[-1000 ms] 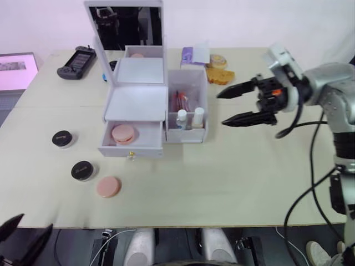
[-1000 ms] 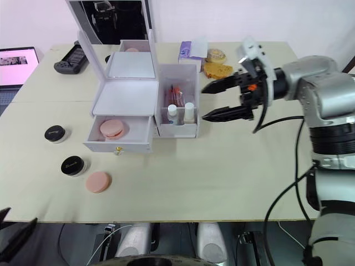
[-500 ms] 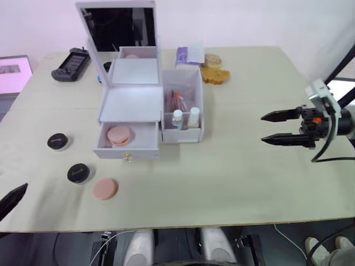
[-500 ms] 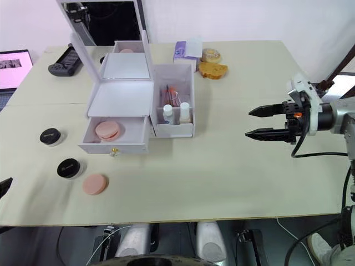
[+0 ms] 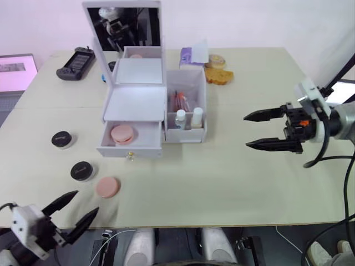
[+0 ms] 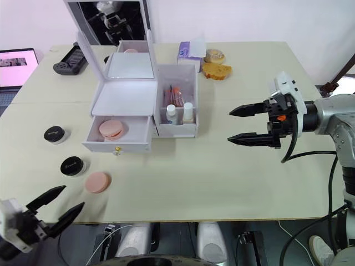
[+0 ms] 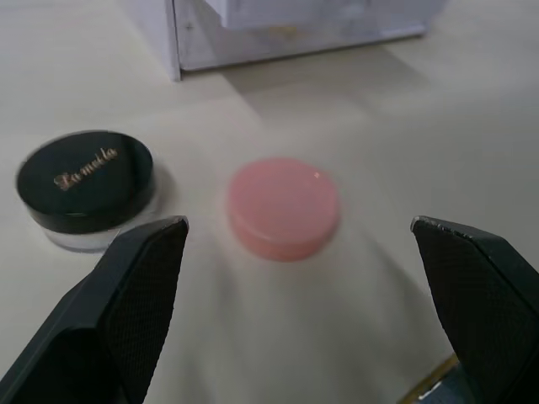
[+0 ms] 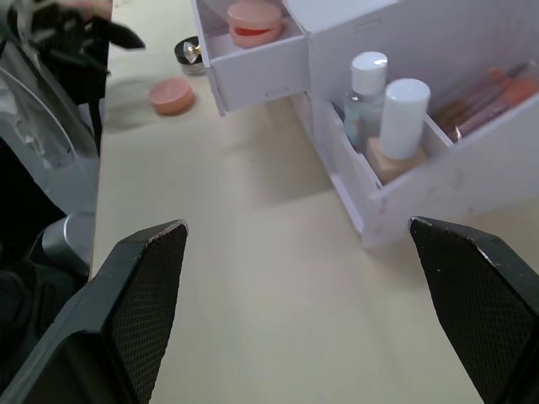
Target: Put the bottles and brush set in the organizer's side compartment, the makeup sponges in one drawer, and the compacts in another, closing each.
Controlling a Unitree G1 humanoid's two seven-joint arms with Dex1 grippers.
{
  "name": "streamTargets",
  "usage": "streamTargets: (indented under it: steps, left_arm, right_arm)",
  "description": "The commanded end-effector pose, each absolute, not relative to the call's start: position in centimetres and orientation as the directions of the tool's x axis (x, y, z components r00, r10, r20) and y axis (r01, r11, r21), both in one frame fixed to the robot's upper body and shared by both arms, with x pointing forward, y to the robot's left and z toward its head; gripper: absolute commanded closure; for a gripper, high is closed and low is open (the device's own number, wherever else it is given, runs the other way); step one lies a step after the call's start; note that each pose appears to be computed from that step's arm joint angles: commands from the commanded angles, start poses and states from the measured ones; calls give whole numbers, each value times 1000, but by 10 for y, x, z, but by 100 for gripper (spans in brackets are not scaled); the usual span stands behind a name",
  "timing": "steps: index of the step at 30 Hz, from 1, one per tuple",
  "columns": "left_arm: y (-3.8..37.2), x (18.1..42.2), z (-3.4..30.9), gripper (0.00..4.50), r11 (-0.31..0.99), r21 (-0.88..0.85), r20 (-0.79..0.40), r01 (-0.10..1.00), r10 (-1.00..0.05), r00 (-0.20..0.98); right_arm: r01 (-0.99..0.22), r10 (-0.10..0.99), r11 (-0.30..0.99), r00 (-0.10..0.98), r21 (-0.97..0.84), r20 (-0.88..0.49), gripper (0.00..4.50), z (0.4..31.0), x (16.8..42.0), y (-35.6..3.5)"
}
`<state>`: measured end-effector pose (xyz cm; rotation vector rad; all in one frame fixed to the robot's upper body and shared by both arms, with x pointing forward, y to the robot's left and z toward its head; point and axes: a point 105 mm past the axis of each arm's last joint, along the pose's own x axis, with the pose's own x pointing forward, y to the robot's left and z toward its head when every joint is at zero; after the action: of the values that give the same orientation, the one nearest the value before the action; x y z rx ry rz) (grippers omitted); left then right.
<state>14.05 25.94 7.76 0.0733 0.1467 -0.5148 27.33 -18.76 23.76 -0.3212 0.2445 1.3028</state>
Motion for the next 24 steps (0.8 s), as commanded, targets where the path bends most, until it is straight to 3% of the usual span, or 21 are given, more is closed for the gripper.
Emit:
streamTargets:
  steps: [1, 6, 11, 24]
  left_arm:
    - [257, 143, 68, 4, 884, 79, -155, 462, -447, 881]
    - [257, 164, 48, 4, 921, 94, -164, 377, -359, 919]
    - [234, 175, 43, 4, 903, 52, -142, 427, -416, 898]
    - [215, 195, 38, 4, 897, 43, -137, 441, -432, 892]
  right_arm:
    - [-967, 909, 215, 250, -139, -333, 0, 247, 266, -182]
    - [-965, 910, 210, 252, -156, -330, 0, 252, 262, -181]
    - [-963, 909, 214, 257, -164, -328, 0, 255, 265, -184]
    - [-961, 907, 212, 261, -177, -330, 0, 258, 266, -184]
